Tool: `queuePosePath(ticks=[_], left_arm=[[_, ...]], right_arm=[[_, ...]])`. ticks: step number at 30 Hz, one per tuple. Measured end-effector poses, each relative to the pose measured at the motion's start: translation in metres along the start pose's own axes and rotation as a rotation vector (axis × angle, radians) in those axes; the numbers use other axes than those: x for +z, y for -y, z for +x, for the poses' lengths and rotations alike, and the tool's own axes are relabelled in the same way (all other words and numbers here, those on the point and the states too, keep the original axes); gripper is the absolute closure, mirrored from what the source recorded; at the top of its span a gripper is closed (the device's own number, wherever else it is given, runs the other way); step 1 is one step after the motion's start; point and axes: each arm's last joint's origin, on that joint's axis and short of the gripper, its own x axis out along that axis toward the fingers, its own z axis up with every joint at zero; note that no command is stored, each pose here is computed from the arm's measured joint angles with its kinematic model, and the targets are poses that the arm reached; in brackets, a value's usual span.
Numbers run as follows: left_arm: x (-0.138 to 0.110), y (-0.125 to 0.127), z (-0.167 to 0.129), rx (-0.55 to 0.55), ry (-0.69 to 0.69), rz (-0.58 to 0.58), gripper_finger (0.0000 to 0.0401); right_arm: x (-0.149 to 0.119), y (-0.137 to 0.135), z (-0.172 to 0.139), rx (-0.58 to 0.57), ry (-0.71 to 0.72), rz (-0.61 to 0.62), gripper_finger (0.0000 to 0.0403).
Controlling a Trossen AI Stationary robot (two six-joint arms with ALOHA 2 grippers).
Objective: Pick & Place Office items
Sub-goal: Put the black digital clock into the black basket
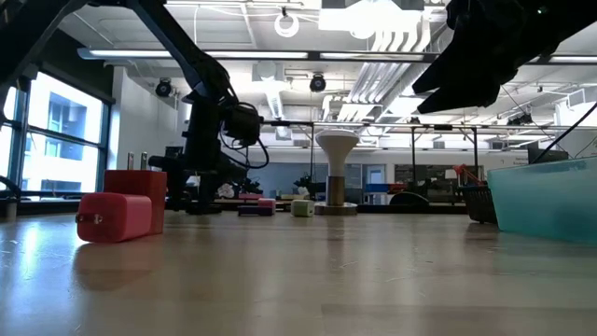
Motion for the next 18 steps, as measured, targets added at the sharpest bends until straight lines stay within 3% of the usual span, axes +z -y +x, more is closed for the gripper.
queuePosePath(ticks=[18], left_arm=[[0.0050,-0.0016,0.0000,-0.013,0.028,-0.014,0.0151]], right_arm=[[0.0001,0.0001,0.0000,-0.001,0.001,0.000,0.0099]])
